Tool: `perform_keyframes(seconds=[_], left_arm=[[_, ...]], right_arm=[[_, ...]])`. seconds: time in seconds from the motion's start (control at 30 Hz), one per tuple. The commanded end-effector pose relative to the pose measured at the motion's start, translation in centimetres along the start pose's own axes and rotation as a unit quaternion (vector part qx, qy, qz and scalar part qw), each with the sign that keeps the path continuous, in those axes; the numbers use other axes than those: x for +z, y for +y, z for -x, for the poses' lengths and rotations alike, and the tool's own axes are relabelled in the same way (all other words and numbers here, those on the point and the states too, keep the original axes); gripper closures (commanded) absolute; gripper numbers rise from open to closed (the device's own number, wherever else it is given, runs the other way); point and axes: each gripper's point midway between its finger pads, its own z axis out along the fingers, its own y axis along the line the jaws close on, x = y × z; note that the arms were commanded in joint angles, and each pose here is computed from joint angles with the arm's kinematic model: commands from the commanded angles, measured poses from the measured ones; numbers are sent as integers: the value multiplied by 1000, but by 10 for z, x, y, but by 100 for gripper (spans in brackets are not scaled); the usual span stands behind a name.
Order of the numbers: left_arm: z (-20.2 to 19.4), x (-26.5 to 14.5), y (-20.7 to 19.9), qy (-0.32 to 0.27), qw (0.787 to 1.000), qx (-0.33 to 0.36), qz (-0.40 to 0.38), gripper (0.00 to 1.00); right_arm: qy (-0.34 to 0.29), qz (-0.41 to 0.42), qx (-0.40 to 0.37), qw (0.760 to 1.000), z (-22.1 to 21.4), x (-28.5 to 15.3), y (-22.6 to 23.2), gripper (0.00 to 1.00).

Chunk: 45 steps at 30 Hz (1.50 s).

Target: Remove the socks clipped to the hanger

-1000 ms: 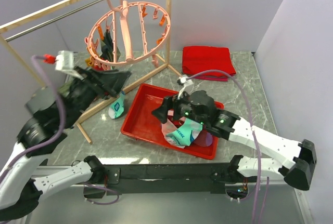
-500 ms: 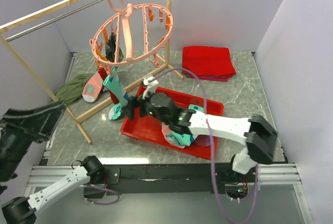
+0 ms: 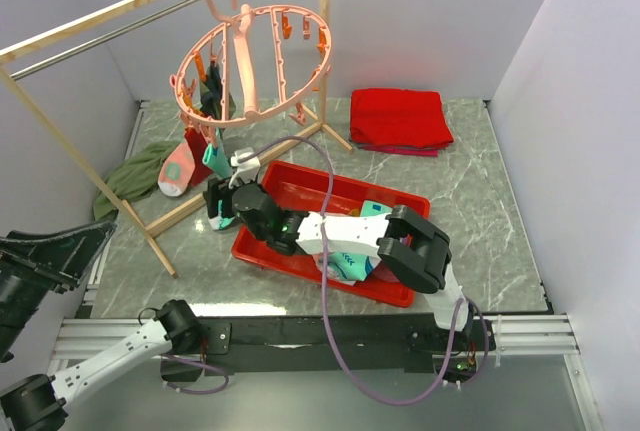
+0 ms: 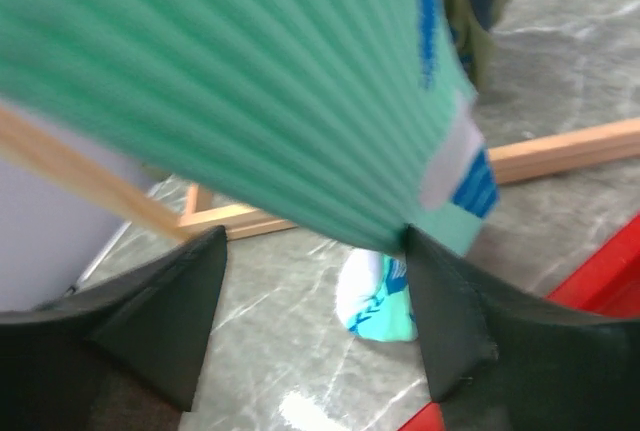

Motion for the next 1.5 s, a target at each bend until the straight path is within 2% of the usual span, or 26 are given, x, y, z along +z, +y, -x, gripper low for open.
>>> perform_keyframes(seconds=[0.0, 0.17, 0.23, 0.27, 0.3, 0.4, 0.57, 0.73, 0.87, 1.03, 1.23, 1.33, 1.47], left_arm=[[0, -6, 13, -1, 1000, -7, 16, 25], [-6, -1, 16, 7, 1000, -20, 10, 25], [-9, 0, 15, 12, 1000, -24, 6, 25], [-10, 1, 14, 14, 1000, -25, 6, 25], [-12, 2, 16, 17, 1000, -23, 9, 25], [-15, 4, 17, 23, 999, -22, 13, 26], [-22, 11, 22, 28, 999, -22, 28, 28], [-33, 27, 29, 43, 997, 2, 65, 30], [-42, 51, 34, 52, 993, 31, 101, 28], [-46, 83, 31, 46, 988, 75, 127, 25], [-68, 130, 48, 51, 969, 142, 193, 21], [-72, 138, 43, 48, 972, 132, 186, 25], [-75, 147, 31, 48, 980, 108, 163, 25]], right_arm=[[-68, -30, 36, 997, 40, 1, 0, 38], [-68, -40, 28, 997, 27, 5, -8, 46], [-66, -45, 23, 997, 26, 8, -8, 57], [-61, -43, 13, 997, 23, 8, -8, 65], [-62, -39, 10, 997, 26, 7, -6, 78], [-65, -32, 12, 997, 32, 0, -4, 100], [-61, -14, 8, 998, 46, -22, 0, 100], [-45, 46, 6, 998, 61, -57, 28, 100], [-5, 79, 0, 997, 61, -81, 44, 100], [14, 118, 30, 992, 70, -111, 54, 100], [35, 172, 24, 984, 77, -134, 66, 100], [43, 192, 22, 980, 79, -143, 70, 100], [56, 212, 38, 975, 78, -154, 67, 100]])
